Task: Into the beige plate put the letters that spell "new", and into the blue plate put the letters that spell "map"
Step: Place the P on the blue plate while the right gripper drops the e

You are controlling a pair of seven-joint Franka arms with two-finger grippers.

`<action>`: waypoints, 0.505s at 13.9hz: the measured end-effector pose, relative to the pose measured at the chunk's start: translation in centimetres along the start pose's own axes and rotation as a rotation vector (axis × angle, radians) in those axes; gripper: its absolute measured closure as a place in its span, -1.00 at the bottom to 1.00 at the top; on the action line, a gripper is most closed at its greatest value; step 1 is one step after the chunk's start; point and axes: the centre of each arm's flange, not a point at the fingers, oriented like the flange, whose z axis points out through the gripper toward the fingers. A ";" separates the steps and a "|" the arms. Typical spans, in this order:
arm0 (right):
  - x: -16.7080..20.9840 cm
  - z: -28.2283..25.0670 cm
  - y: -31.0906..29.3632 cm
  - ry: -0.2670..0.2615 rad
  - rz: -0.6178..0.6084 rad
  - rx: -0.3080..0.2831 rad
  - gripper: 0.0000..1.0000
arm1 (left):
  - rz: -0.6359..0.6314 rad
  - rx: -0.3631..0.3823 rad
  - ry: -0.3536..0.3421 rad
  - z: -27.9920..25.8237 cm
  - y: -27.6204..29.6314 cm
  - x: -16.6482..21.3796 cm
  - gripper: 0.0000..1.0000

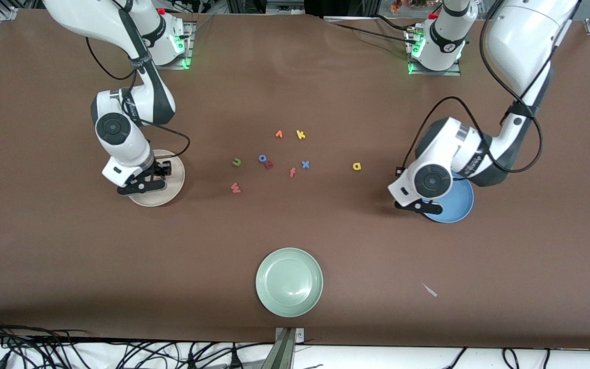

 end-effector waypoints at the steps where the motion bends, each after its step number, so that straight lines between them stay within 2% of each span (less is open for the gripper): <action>1: 0.2 -0.5 -1.2 0.012 0.013 0.009 -0.32 | 0.000 -0.010 -0.023 1.2 -1.2 0.4 0.80; 3: 0.9 -1.8 -4.8 0.040 0.057 0.032 -0.34 | -0.005 -0.030 -0.062 3.3 -2.8 1.0 0.79; 4: 1.2 -2.5 -6.8 0.053 0.084 0.044 -0.34 | -0.011 -0.037 -0.072 3.9 -3.4 1.2 0.67; 7: 2.0 -3.8 -13.1 0.076 0.175 0.086 -0.34 | -0.019 -0.049 -0.077 4.2 -4.7 1.4 0.06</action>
